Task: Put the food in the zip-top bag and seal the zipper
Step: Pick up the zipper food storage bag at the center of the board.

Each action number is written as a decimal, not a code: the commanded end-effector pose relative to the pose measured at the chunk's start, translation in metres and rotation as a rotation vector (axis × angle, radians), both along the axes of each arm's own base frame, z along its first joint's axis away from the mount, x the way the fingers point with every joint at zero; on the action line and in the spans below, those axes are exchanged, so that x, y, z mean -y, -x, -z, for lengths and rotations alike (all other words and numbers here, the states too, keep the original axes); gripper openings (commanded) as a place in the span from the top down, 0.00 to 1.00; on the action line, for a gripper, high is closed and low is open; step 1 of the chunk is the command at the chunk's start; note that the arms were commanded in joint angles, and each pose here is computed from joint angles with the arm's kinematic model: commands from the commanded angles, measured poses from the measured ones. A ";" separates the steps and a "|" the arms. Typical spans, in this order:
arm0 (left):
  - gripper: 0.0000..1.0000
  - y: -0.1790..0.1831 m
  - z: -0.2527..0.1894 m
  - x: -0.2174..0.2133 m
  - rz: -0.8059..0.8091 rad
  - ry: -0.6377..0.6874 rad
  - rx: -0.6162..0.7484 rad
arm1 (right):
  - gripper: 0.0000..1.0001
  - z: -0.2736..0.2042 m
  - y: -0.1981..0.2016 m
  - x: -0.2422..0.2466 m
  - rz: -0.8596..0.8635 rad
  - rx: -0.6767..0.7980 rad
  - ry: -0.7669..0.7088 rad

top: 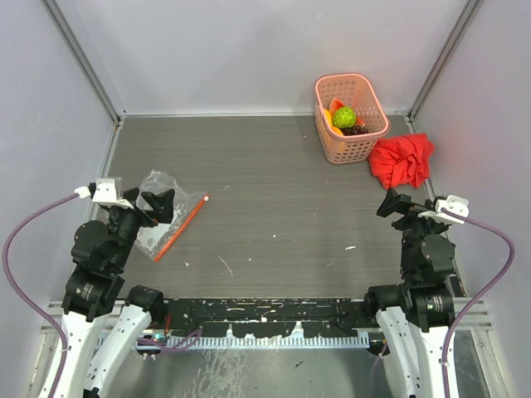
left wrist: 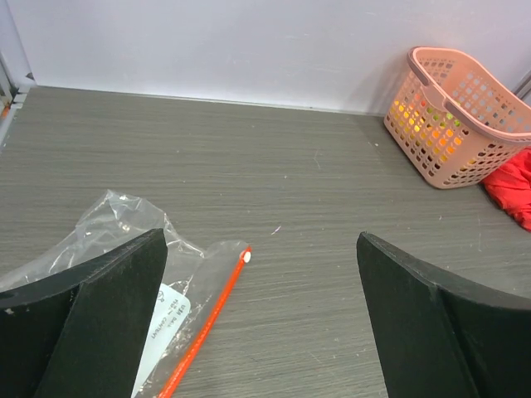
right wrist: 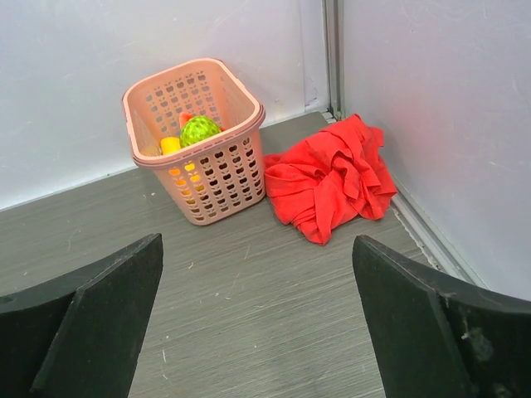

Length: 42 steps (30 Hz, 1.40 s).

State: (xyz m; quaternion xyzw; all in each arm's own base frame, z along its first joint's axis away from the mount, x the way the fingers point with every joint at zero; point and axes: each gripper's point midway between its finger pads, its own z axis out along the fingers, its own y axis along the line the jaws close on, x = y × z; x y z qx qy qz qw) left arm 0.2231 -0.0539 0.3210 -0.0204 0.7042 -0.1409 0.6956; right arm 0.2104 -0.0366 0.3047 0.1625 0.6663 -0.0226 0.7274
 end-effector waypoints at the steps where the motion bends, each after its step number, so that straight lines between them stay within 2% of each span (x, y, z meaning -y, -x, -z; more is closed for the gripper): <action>1: 0.02 -0.007 -0.015 0.000 -0.010 0.017 0.050 | 0.00 -0.019 0.002 0.001 0.004 0.080 -0.013; 6: 0.02 -0.014 -0.005 -0.003 -0.034 -0.017 -0.004 | 0.00 -0.019 0.002 -0.001 -0.004 0.080 -0.019; 12: 0.02 -0.025 0.014 0.001 -0.024 -0.056 -0.144 | 0.00 -0.021 0.005 -0.003 -0.018 0.102 -0.035; 23: 0.02 -0.049 0.085 0.000 -0.069 -0.184 -0.555 | 0.00 -0.027 0.014 -0.009 -0.049 0.144 -0.046; 31: 0.03 -0.070 0.140 -0.003 -0.057 -0.377 -0.882 | 0.00 -0.030 0.018 -0.016 -0.090 0.167 -0.045; 38: 0.03 -0.084 0.183 -0.008 -0.045 -0.516 -1.095 | 0.00 -0.031 0.020 -0.019 -0.110 0.173 -0.039; 42: 0.07 -0.090 0.202 -0.006 -0.020 -0.556 -1.193 | 0.00 -0.031 0.021 -0.019 -0.113 0.177 -0.037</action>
